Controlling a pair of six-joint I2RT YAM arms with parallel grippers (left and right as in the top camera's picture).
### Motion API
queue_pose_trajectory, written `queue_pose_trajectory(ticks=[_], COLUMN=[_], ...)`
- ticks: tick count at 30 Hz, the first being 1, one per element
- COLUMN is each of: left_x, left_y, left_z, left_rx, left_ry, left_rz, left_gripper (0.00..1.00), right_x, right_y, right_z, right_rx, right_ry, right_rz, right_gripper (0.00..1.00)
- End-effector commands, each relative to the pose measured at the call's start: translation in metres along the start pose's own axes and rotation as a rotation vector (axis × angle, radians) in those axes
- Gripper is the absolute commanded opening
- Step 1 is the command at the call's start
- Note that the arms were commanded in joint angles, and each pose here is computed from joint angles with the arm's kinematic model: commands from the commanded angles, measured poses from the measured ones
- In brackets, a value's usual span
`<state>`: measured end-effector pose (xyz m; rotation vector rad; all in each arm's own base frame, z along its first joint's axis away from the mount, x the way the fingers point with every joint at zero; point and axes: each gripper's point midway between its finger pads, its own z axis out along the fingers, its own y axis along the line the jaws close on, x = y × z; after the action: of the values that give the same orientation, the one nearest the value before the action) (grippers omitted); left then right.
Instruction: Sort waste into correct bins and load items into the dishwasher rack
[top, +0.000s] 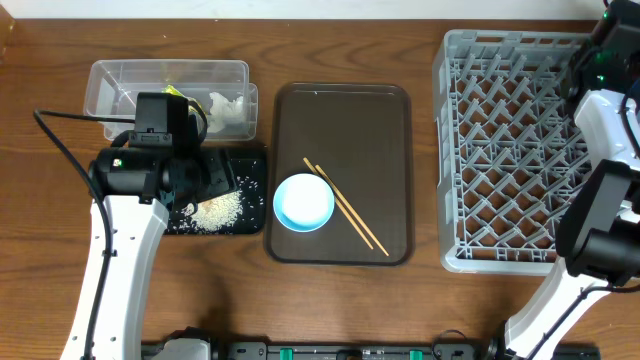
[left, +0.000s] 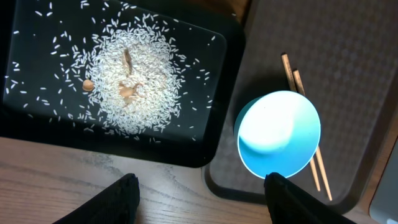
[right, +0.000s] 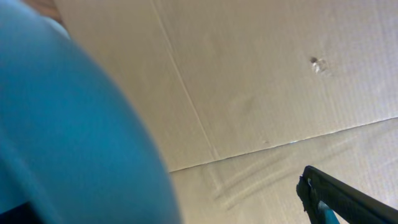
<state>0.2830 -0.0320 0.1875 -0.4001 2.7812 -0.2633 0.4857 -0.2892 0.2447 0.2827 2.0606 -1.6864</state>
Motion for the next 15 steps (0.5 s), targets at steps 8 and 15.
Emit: queue_pose_trajectory(ticks=[8,15], left_x=[-0.001,-0.001], left_y=[0.002,0.002], left_z=[0.0,0.0], left_rx=[-0.006,-0.006], left_ry=[-0.003,-0.003], left_rz=[0.009,0.009], left_gripper=[0.67,0.67], right_x=[-0.043,-0.034], right_y=[-0.014,0.039], right_z=[-0.068,-0.112], right_rx=[-0.224,-0.559], right_ry=[-0.183,-0.151], right_rz=[0.147,0.255], right_gripper=[0.99,0.99])
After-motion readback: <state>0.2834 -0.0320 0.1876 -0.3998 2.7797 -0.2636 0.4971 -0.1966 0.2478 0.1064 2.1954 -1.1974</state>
